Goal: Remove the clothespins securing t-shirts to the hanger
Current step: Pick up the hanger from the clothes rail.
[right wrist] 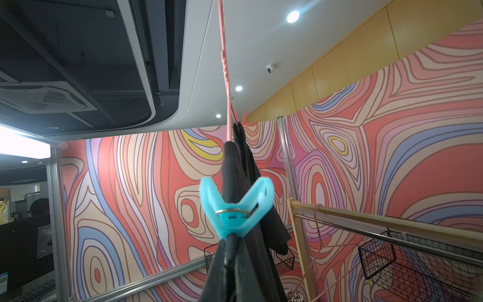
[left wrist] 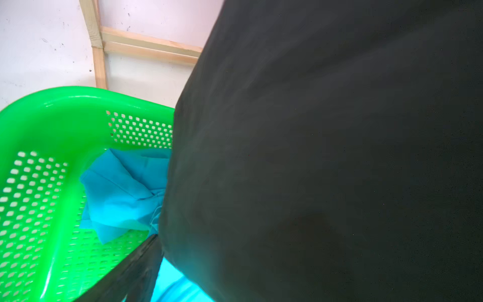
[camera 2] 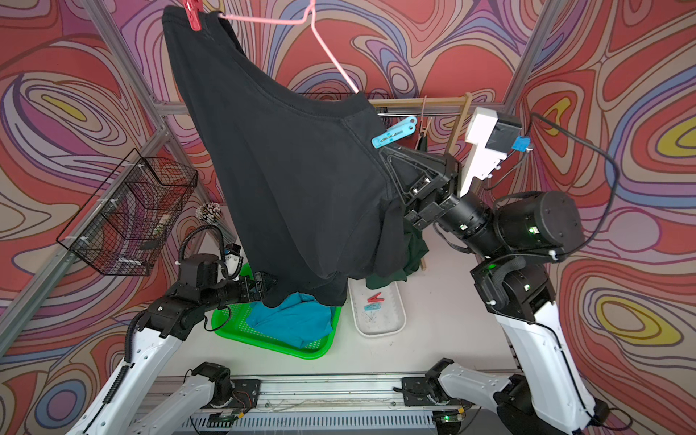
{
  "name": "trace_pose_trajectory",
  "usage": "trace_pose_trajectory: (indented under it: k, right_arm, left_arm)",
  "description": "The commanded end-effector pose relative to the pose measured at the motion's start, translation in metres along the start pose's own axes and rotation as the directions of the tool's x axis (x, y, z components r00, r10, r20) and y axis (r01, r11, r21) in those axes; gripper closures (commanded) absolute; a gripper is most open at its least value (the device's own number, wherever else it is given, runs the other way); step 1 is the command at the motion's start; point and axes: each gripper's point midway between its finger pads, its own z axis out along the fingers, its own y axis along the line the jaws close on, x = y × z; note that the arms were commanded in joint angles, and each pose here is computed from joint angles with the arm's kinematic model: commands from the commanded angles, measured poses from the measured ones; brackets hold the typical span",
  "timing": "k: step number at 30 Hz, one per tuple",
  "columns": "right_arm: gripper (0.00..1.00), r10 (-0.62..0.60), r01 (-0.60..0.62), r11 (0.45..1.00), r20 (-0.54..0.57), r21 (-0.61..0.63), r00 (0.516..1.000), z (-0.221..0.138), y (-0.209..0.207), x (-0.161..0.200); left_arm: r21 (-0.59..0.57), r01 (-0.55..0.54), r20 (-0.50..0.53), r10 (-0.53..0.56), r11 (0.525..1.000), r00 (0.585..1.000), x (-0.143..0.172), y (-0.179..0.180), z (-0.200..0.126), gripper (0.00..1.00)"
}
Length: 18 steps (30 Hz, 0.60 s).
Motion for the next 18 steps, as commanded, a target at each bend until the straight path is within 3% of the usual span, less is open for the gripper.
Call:
trace_pose_trajectory:
  k: [1,9,18]
  right_arm:
    - [1.0,-0.018,0.021,0.999,0.06,-0.039,0.998,-0.007,0.014,-0.018]
    - [1.0,0.046,-0.051,0.997,-0.089,-0.06,0.995,0.001,0.007,0.021]
    - [1.0,0.08,-0.093,0.993,-0.169,-0.072,0.982,-0.003,0.008,0.042]
  left_arm:
    - [0.023,0.02,-0.004,-0.02,1.0,1.0,0.008,-0.003,-0.007,0.0]
    - [0.03,0.025,0.025,-0.026,0.999,0.999,0.013,-0.005,-0.021,0.01]
    - [0.016,0.023,0.065,-0.024,1.0,0.998,0.011,-0.005,-0.032,0.0]
